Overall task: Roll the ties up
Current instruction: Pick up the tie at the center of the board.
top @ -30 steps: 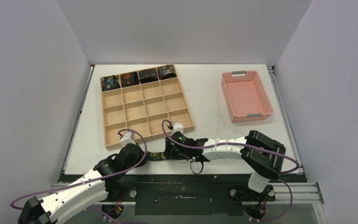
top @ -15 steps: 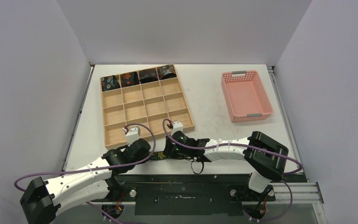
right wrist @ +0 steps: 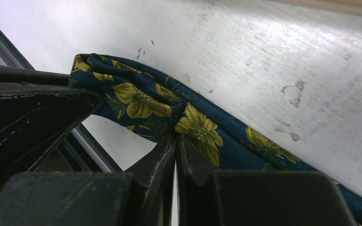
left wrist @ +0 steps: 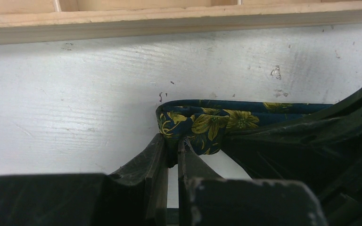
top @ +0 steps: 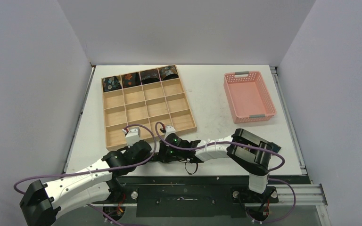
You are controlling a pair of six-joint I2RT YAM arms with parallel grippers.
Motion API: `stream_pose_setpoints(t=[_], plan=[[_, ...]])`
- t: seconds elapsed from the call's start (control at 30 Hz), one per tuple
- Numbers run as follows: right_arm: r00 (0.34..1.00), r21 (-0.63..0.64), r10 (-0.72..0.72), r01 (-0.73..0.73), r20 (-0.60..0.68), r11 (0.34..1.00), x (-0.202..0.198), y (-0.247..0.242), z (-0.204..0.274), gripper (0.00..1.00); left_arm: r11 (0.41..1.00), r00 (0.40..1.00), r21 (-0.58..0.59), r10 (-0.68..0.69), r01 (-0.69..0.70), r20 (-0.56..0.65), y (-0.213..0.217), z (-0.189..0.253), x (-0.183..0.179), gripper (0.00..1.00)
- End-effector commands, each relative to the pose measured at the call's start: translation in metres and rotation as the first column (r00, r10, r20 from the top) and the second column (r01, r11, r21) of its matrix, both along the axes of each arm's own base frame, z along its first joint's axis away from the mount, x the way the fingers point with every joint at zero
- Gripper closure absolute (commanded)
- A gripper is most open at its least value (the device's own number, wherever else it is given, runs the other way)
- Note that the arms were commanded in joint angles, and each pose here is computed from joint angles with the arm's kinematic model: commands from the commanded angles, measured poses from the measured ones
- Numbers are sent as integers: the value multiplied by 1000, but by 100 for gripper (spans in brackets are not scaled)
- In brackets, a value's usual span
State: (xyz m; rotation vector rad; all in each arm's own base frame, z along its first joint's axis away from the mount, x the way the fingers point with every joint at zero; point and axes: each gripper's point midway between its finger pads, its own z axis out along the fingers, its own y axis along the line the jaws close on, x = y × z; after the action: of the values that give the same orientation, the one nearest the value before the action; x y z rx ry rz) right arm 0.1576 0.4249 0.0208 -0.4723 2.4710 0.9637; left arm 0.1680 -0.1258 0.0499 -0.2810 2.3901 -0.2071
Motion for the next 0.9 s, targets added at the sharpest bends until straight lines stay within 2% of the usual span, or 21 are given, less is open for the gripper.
stream_pose_setpoints(t=[0.0,0.37,0.6,0.7,0.87], plan=[[1000,55,14,-13,-16,998,-1,20,5,95,999,999,-46,4,-3,40,-8,18,6,100],[998,25,10,-9,-58,1000,-1,26,-23,95,991,994,-112,-70,79,81,-32,39,5,100],[996,64,28,-23,-80,998,-4,32,-35,95,974,978,-155,-141,165,152,-60,59,13,100],[998,90,23,-17,-64,996,-3,29,-26,95,980,978,-106,-151,167,144,-62,55,15,100],[1000,115,5,-3,-15,993,3,21,4,95,993,985,34,-117,114,125,-40,46,15,100]])
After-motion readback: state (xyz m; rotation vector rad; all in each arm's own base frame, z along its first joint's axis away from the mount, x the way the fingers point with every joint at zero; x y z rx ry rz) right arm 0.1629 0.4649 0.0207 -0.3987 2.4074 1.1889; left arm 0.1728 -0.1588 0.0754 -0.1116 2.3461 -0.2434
